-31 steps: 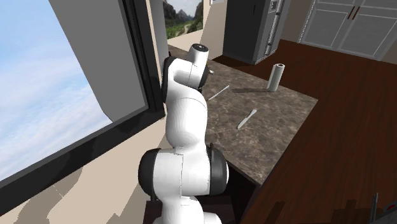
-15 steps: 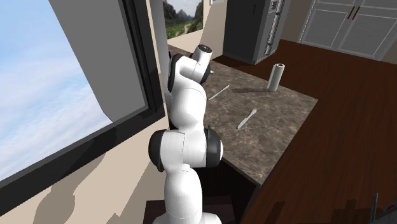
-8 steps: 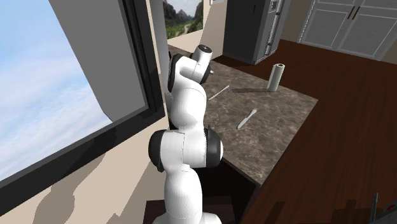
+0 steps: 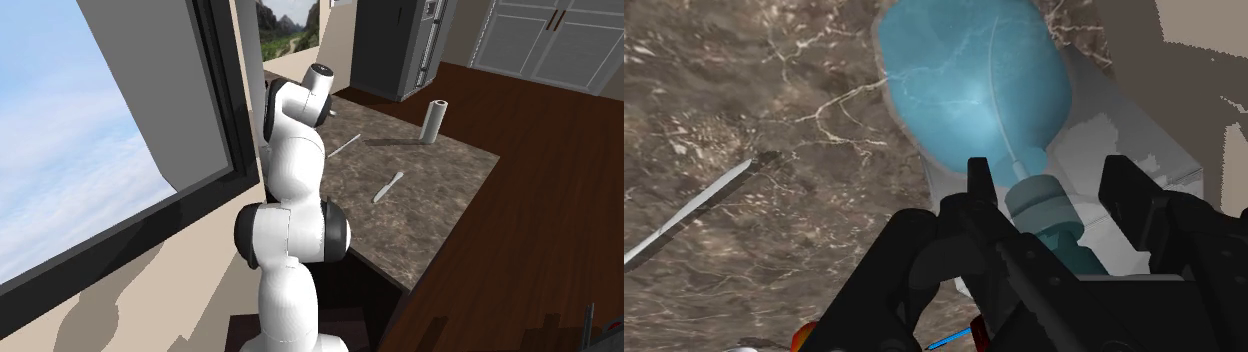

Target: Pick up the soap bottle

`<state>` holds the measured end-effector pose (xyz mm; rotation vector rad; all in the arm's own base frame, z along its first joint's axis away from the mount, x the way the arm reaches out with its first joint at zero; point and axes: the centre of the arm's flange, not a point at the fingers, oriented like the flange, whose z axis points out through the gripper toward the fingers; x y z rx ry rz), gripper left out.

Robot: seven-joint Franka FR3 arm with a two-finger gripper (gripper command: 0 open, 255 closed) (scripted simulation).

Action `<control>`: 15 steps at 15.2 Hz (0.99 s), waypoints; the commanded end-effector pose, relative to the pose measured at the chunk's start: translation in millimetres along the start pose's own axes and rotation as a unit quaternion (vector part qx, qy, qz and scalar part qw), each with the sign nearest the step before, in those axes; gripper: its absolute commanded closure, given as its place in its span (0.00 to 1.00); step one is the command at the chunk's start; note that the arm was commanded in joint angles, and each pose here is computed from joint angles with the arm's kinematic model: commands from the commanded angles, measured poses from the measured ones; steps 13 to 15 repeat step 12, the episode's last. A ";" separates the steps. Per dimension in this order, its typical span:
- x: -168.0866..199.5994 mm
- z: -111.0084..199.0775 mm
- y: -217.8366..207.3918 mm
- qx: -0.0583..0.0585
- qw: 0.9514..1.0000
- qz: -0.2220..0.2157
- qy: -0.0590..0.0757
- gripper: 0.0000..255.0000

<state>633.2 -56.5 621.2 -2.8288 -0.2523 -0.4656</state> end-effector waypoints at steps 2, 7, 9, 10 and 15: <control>5.4 -15.3 -3.4 0.000 1.000 0.000 0.000 1.00; 14.2 -39.4 -9.4 0.000 1.000 0.000 0.000 1.00; 17.8 -49.1 -11.8 0.000 1.000 0.000 0.000 1.00; 19.5 -53.9 -13.0 0.000 1.000 0.000 0.000 1.00; 19.8 -54.6 -13.2 0.000 1.000 0.000 0.000 1.00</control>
